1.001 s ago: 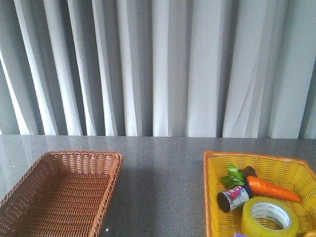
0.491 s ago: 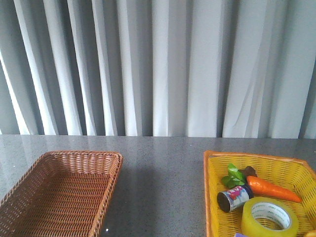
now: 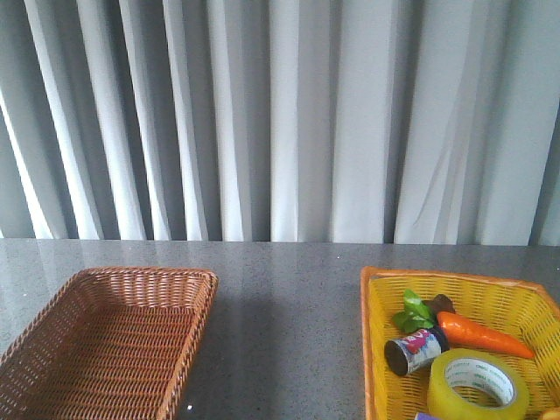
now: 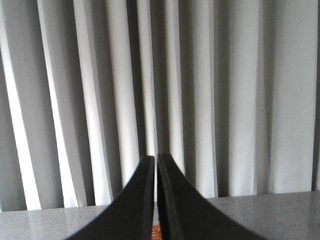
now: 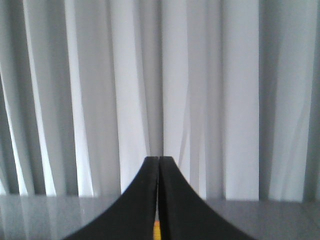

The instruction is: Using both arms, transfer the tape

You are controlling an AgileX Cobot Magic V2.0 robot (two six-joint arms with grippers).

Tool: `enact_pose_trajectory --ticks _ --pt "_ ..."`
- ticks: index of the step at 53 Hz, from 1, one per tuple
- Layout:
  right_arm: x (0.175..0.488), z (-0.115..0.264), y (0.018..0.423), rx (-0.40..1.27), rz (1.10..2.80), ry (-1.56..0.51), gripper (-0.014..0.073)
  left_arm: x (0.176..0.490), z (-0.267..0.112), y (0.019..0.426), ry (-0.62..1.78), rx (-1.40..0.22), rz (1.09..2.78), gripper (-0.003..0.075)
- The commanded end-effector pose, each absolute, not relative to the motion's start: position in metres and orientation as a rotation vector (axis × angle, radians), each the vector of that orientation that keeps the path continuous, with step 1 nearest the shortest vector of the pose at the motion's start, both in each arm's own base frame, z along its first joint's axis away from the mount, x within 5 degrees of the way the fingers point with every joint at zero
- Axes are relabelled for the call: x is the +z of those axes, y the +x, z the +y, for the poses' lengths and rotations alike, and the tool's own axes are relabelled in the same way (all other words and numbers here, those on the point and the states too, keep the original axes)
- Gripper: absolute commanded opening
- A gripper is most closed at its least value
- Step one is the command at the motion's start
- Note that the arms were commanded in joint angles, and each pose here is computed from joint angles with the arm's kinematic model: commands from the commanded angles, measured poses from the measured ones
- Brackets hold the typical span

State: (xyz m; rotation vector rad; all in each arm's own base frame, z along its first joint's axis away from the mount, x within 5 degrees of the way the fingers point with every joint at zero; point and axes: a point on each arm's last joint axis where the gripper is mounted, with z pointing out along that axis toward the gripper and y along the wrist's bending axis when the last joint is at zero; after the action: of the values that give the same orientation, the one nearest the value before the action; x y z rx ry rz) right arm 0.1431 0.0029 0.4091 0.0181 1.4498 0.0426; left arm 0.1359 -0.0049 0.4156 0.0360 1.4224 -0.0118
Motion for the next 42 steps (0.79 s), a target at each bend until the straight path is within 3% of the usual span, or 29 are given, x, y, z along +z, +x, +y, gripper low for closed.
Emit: enact_pose_trajectory --ticks 1,18,42 --pt "0.418 0.005 0.165 0.018 1.532 0.008 -0.0008 0.434 -0.008 0.154 0.046 -0.028 1.428 -0.0006" --pt "0.393 0.007 0.207 -0.017 1.689 -0.015 -0.0008 0.424 -0.011 0.192 0.024 -0.055 1.523 -0.0006" --pt "0.389 0.007 0.214 -0.046 1.703 -0.049 -0.0003 0.422 -0.011 0.197 -0.028 -0.115 1.531 0.0011"
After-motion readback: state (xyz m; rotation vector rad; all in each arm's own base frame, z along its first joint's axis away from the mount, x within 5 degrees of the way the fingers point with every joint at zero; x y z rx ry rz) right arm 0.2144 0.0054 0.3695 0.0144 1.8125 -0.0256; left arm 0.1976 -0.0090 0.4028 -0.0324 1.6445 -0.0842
